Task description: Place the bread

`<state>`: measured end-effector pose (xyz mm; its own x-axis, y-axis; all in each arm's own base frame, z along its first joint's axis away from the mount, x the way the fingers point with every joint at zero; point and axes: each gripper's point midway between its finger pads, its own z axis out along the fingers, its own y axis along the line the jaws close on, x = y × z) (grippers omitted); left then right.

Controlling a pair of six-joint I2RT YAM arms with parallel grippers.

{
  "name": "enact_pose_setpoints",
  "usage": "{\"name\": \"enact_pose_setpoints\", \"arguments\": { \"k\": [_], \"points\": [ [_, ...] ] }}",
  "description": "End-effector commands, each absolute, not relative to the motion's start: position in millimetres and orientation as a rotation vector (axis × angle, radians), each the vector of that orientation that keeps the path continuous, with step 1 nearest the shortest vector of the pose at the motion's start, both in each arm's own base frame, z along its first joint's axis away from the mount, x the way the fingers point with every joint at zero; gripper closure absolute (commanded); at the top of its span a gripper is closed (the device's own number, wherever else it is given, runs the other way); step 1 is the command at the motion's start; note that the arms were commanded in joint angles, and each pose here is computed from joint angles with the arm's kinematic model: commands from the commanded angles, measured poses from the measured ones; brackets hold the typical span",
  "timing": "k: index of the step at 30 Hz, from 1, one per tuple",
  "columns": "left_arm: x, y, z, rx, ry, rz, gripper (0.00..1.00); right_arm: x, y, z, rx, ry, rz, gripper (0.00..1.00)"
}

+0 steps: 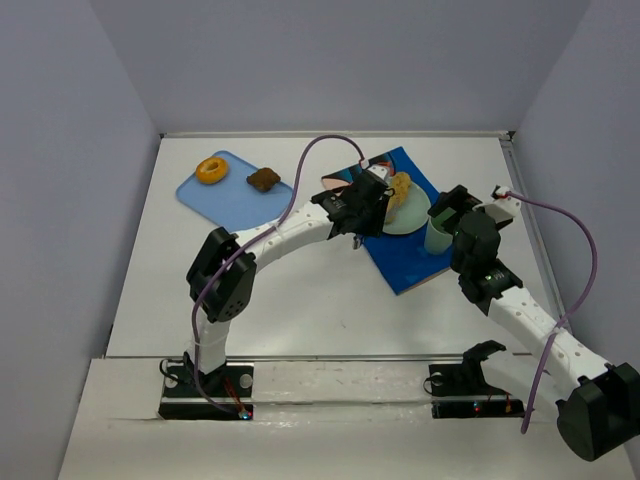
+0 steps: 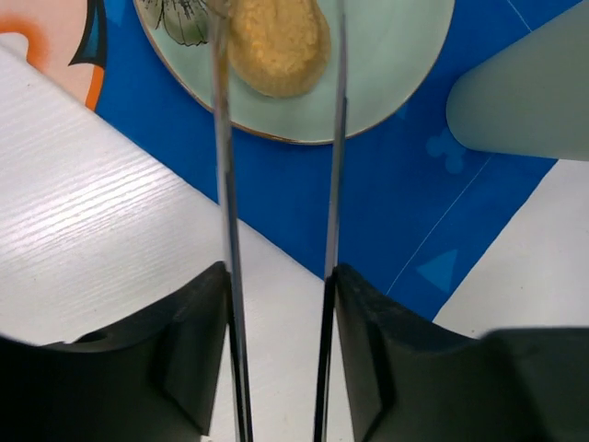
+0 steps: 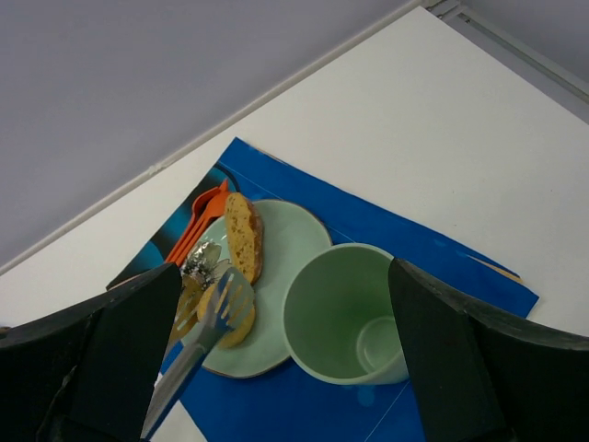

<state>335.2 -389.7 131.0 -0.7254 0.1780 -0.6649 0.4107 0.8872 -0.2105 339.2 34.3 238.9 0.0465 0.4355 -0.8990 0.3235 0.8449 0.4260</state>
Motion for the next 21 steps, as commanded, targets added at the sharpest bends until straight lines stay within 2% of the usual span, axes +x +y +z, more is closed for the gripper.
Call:
{"name": "enact_pose_setpoints", "arguments": {
  "k": [1,5,14,21],
  "points": [
    [336.0,-403.2,164.8,0.437,2.312,-0.532,0.38,341.8,28.2,262.2,0.660,1.472,0.098,0.00],
    [340.2,-396.1,170.1,0.402,2.309,-0.490,0.37,341.1,27.7,263.2,0.662,1.467,0.099,0.00],
    [346.1,-356.7,222.6,0.235,2.185,-0.404,0.34,342.1,27.4,261.9,0.665,1.468,0.094,0.00],
    [357.0,-276.2,250.0,-0.113,2.127,-0.243,0.32,344.6,28.7,260.0,0.661,1.478,0.089,0.00]
  ]
}}
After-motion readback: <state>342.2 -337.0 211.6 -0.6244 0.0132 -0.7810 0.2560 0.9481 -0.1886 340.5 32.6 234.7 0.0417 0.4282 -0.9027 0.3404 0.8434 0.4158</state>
